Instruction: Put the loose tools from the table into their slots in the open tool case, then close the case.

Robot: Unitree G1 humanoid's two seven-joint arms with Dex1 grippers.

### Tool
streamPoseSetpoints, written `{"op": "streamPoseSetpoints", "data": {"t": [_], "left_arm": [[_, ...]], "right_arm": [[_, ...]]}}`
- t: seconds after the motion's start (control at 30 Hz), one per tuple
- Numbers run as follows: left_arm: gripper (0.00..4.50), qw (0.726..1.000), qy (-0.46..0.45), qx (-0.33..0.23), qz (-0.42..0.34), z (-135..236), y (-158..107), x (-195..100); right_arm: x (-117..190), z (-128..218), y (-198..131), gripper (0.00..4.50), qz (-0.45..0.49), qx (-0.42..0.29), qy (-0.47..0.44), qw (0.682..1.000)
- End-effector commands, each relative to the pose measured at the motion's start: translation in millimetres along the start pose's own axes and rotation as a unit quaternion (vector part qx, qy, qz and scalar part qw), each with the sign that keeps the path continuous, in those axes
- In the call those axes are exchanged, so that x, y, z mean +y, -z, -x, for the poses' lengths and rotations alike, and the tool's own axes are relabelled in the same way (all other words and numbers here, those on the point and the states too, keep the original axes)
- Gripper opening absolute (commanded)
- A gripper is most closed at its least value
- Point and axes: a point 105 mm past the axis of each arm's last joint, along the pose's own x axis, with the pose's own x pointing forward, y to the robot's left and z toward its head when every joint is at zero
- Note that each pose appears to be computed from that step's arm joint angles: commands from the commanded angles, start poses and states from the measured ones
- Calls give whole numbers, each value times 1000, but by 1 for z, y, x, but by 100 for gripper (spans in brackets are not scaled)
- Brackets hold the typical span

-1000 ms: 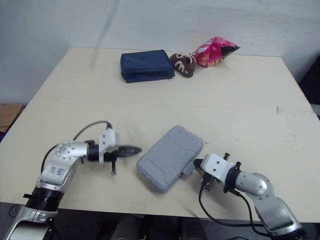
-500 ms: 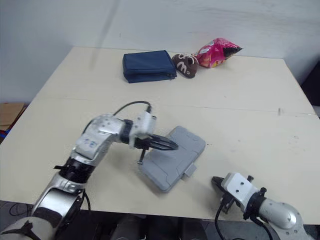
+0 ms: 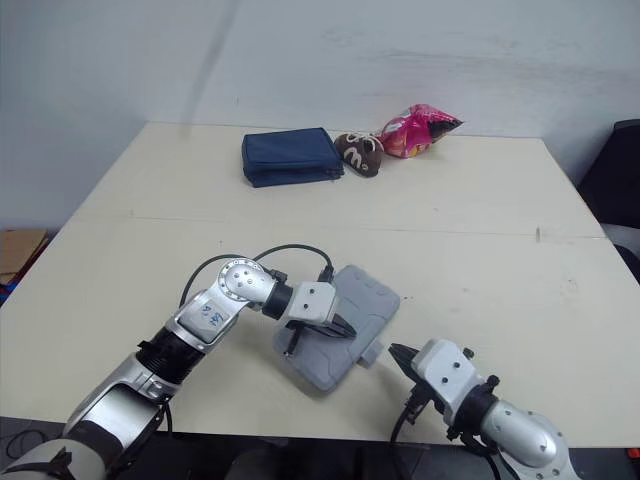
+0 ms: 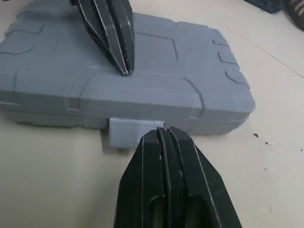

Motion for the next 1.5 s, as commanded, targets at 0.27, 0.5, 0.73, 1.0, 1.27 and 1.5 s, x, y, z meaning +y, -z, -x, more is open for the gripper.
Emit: {"op": "streamPoseSetpoints", "data": {"t": [0.27,0.5,0.73,1.0,1.27,1.5], "left_arm": [[4,987,32,110,115,-12,65,-25],[4,986,21,108,124,-10,64,-20],[4,983,5,110,144,-7,68,-18],[4,978,25,130,159,-6,83,-27],[4,976,17,119,180,-18,88,-31],[4,977,-18,87,193,-15,82,-22]], "right_arm": [[1,-20,10,0,7,34,-31,999],[2,-38,9,0,-4,28,-44,999],[8,-48,3,0,-8,4,-71,997],[-4,-58,-10,0,-26,-50,-74,996],[6,-79,-16,0,-15,-76,-104,992],[-2,-80,-16,0,31,-52,-105,993]]}}
